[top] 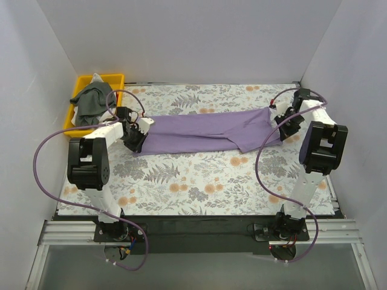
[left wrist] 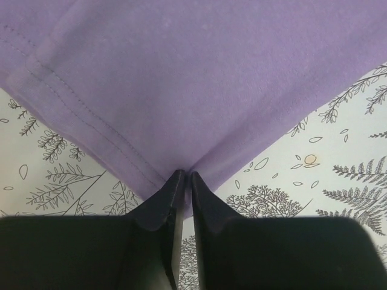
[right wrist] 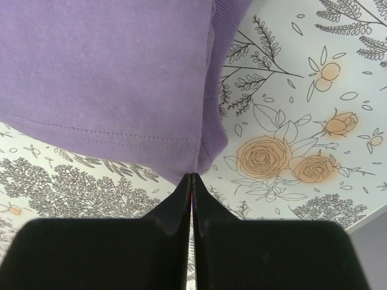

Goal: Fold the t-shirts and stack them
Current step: Fold the tshirt

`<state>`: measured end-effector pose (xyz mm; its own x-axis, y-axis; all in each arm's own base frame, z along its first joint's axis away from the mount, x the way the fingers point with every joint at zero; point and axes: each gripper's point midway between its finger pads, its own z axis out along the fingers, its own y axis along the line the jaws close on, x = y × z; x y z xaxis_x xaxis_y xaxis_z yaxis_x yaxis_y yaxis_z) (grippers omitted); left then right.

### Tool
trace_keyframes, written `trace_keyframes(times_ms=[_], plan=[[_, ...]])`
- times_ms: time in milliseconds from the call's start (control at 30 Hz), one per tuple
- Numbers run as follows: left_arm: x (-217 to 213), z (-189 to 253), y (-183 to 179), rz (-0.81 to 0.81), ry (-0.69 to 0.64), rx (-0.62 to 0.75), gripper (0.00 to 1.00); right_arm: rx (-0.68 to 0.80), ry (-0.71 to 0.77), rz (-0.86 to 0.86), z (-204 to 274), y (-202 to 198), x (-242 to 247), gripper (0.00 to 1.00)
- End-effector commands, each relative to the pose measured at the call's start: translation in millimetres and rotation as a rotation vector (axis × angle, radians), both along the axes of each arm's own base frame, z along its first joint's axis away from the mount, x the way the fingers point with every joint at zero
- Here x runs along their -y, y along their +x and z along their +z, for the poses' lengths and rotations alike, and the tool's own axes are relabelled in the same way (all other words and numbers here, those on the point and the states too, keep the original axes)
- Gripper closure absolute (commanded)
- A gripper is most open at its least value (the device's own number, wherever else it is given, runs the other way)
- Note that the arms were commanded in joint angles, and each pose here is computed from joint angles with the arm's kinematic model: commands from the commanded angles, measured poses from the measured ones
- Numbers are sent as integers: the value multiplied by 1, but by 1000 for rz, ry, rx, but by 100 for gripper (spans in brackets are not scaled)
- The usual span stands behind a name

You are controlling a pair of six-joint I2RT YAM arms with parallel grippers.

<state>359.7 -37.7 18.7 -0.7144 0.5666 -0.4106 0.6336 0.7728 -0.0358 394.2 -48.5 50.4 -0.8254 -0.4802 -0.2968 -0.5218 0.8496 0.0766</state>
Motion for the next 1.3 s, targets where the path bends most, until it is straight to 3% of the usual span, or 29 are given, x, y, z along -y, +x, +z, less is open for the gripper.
trace_keyframes(times_ms=[0, 67, 333, 600, 633, 667, 700, 733, 800, 1000, 1033, 1267], plan=[[-18, -9, -16, -64, 110, -27, 94, -16, -68, 38, -1, -3, 12, 99], [-19, -8, -20, -85, 114, -40, 100, -32, -66, 47, -3, -11, 11, 99], [-22, -7, -67, -171, 131, -112, 100, -107, -67, 89, -11, -64, 5, 99], [-24, 21, -87, -226, 143, -73, 100, -134, -40, 109, 5, -101, -3, 99], [-15, 28, -83, -233, 97, -49, 98, -138, -20, 112, 9, -105, -7, 98], [-7, 45, -69, -238, 60, 11, 89, -136, 5, 116, 15, -105, -11, 86], [3, 62, -64, -251, 6, 62, 75, -136, 47, 118, 20, -107, -19, 77], [24, 80, -58, -289, -104, 117, 68, -118, 67, 109, 28, -105, -22, 70], [54, 119, -45, -353, -214, 230, 54, -85, 111, 88, 42, -98, -29, 65], [177, 152, -51, -563, -372, 352, 48, -115, 194, 18, 48, -93, -40, 63], [197, 154, -45, -605, -386, 421, 48, -135, 192, 0, 42, -92, -38, 63], [311, 117, -80, -771, -426, 387, 48, -209, 212, -111, 21, -73, -28, 63]])
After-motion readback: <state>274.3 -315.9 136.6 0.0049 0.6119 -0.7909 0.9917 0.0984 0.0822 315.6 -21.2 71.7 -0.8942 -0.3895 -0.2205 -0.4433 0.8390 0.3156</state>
